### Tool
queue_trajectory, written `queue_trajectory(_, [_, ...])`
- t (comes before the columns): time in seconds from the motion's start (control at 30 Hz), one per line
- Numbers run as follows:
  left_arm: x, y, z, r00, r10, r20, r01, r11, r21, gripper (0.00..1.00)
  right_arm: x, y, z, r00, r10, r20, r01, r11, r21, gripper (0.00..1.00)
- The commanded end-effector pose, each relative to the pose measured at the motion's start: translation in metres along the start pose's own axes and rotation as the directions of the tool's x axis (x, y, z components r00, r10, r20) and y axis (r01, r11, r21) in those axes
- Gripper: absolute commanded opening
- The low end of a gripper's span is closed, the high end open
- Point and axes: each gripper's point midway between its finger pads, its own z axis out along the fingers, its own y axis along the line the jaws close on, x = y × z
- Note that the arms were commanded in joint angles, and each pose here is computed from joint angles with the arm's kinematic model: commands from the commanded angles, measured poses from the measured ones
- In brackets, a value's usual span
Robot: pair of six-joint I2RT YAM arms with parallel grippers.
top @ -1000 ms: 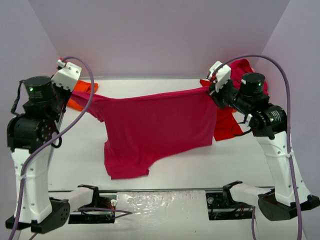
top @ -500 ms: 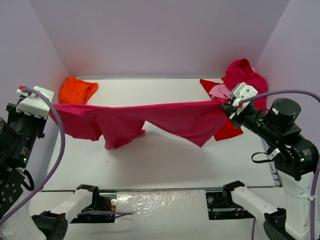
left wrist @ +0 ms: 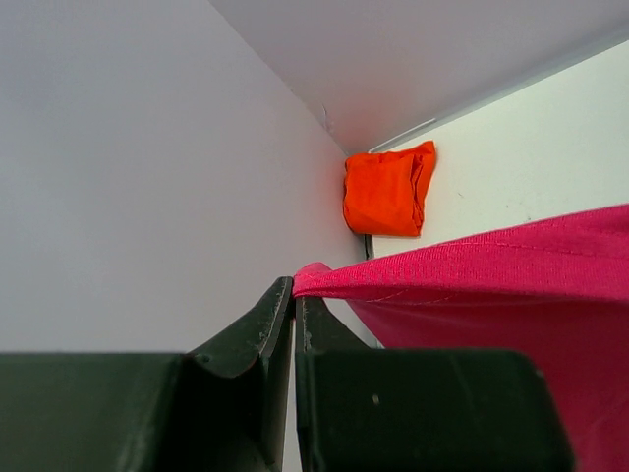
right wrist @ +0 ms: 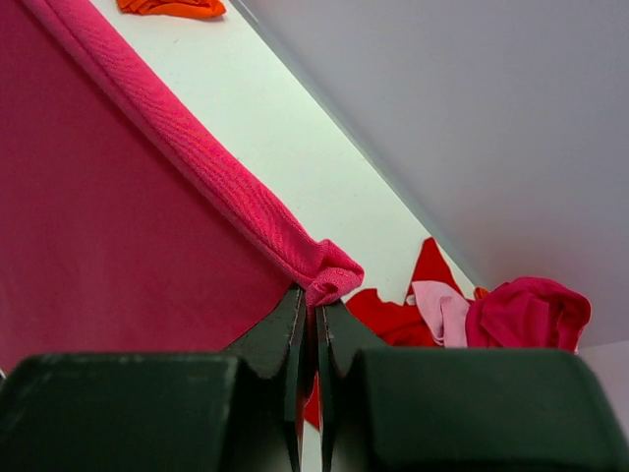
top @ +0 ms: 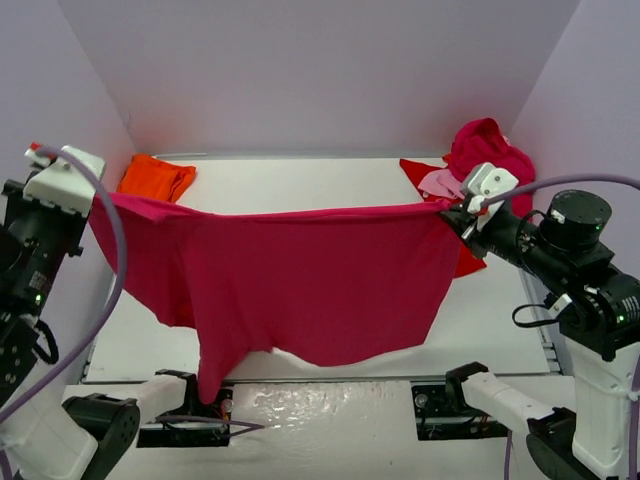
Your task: Fold and stack the t-shirts
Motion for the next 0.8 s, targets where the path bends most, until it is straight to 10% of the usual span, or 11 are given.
queue_trajectory(0.0, [-0.009, 0.007, 0.063, 0.994, 0.085, -0.063, -0.087, 0.996, -0.022, 0.00, 0.029, -0.022, 0.054, 0.992, -0.001, -0.127, 0.001, 1.000, 0.005, 0.00])
queue_trajectory(0.77, [0.172, -0.171, 0.432, 0.818, 0.324, -0.475, -0.176, 0.927, 0.330, 0.00, 0.305, -0.102, 0.347, 0.830, 0.122, -0.544, -0.178, 0.983, -0.052, 0.00])
